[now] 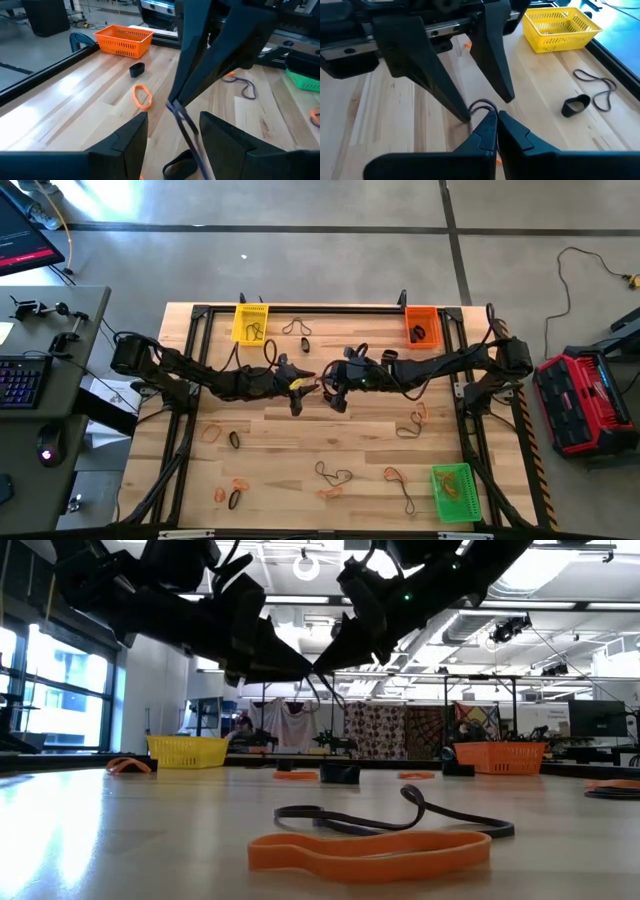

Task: Sort rubber bands into baskets
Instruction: Put the purple rubber band into the yellow bin

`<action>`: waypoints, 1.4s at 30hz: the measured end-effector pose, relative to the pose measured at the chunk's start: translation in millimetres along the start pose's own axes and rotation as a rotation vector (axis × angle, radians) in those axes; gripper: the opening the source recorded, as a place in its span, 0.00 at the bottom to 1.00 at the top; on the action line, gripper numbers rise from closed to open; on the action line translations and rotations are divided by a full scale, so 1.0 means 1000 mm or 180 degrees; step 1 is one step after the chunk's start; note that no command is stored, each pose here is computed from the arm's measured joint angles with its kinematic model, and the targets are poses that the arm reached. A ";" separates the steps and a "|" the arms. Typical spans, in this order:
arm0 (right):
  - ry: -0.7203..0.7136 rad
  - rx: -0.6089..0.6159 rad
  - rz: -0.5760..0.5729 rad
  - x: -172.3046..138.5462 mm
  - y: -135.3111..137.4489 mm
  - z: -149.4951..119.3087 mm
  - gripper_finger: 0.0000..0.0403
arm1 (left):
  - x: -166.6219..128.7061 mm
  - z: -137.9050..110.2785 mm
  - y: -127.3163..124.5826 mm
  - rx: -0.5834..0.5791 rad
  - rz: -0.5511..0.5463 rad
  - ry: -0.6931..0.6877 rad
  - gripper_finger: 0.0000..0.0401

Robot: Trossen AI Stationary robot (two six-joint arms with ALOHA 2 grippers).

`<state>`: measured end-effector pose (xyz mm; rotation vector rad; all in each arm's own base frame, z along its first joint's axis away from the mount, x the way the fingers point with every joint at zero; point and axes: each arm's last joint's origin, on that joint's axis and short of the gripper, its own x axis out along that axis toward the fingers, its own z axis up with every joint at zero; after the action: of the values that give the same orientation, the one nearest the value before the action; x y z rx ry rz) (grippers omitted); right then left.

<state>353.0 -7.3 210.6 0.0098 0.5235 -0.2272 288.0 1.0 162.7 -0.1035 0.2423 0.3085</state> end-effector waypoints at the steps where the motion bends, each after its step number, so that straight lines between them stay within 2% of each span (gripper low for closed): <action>1: -0.0001 -0.0001 0.0003 0.000 0.000 0.000 0.00 | 0.000 0.000 0.000 -0.0001 0.0001 0.0005 0.41; 5: -0.0002 0.0001 0.0014 0.000 0.002 0.000 0.00 | 0.000 0.000 0.000 0.0047 0.0017 0.0002 0.30; 10: -0.0004 -0.0001 0.0019 0.000 0.002 0.000 0.00 | 0.000 0.000 0.000 0.0236 -0.0009 0.0014 0.05; 11: -0.0004 -0.0001 0.0019 0.000 0.002 0.000 0.00 | 0.000 0.000 0.000 0.0242 -0.0011 0.0014 0.03; 16: -0.0004 -0.0007 0.0041 -0.001 0.004 0.000 0.00 | 0.000 0.000 0.000 0.0255 -0.0012 0.0016 0.02; 20: -0.0006 -0.0114 0.0086 -0.002 0.009 -0.001 0.04 | 0.000 0.000 0.001 0.0272 -0.0003 0.0014 0.01; 31: -0.0022 -0.0184 -0.0440 -0.005 0.016 -0.002 0.35 | -0.007 0.008 0.008 0.0312 0.0114 0.0072 0.00; 37: 0.0045 -0.0196 -0.0497 -0.005 0.015 -0.004 0.40 | -0.029 0.030 0.029 0.0297 0.0536 0.0149 0.00; 42: 0.0076 -0.0152 -0.0500 -0.005 0.015 -0.005 0.38 | -0.057 0.044 0.054 0.0238 0.1146 0.0314 0.00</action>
<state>349.1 8.8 207.9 -0.0752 0.5538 -0.3683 228.4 42.0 216.4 -0.0002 0.3707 0.6525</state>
